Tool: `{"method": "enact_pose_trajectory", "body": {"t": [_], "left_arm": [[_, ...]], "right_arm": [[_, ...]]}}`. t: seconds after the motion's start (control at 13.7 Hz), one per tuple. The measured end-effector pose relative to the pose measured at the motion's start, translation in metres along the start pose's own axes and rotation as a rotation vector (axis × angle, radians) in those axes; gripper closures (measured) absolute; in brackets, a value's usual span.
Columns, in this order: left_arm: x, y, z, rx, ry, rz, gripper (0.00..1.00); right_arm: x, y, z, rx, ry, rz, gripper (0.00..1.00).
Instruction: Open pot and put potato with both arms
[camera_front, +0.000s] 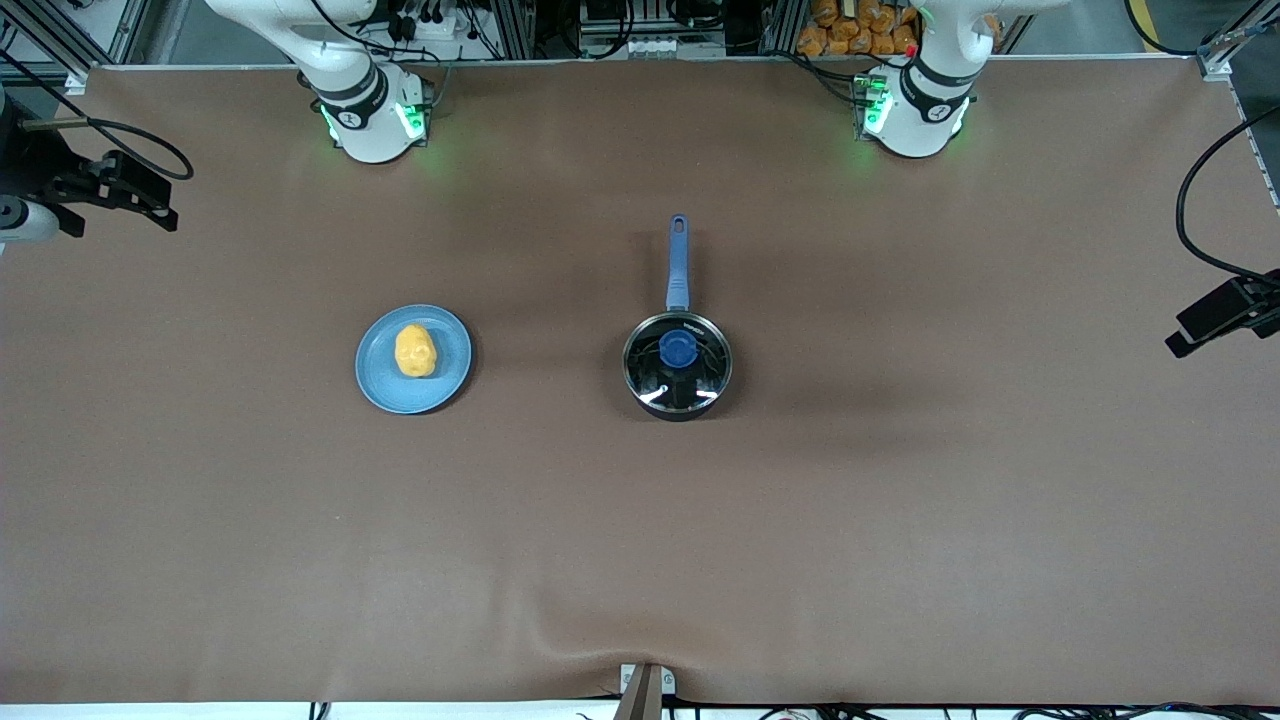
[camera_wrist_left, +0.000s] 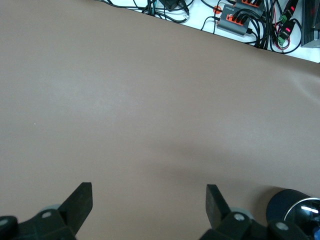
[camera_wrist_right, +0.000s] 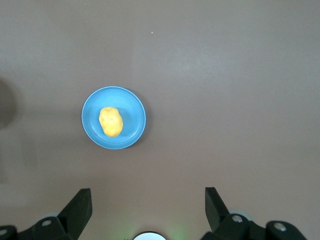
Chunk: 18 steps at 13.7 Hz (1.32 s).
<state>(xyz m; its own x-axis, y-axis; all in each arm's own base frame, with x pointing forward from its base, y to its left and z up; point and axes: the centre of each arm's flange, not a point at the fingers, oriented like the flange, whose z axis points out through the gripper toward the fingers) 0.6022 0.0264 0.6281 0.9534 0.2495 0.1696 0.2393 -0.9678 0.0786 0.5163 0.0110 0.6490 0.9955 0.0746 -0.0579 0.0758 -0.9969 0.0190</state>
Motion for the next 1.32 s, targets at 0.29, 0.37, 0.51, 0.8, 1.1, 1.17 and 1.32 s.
{"method": "enact_pose_trajectory", "body": {"t": [0.29,0.37,0.51,0.8,1.1,1.17,1.32], "left_arm": [[-0.0001,-0.0001,0.0002,0.0,-0.001,0.0,0.0],[-0.0001,-0.0002,0.0004,0.0,-0.002,0.0,0.0],[-0.0001,-0.0002,0.0005,0.0,-0.002,0.0,0.0],[0.0003,-0.0019,0.0004,0.001,-0.002,-0.023,0.0],[-0.0004,0.0021,-0.0001,-0.001,-0.001,-0.085,0.0],[-0.0005,0.0025,0.0,-0.001,-0.001,-0.088,0.0],[0.0,0.0003,-0.0004,0.0,0.0,-0.093,0.0]], "right_arm": [[-0.0001,0.0,0.0,0.0,-0.001,0.0,0.0],[-0.0001,0.0,0.0001,0.0,-0.001,0.0,0.0],[-0.0001,0.0,0.0001,0.0,-0.001,0.0,0.0],[-0.0001,0.0,0.0001,0.0,-0.001,0.0,0.0],[-0.0001,0.0,0.0001,0.0,-0.001,0.0,0.0],[-0.0001,0.0,0.0001,0.0,-0.001,0.0,0.0],[-0.0001,0.0,0.0001,0.0,-0.001,0.0,0.0]]}}
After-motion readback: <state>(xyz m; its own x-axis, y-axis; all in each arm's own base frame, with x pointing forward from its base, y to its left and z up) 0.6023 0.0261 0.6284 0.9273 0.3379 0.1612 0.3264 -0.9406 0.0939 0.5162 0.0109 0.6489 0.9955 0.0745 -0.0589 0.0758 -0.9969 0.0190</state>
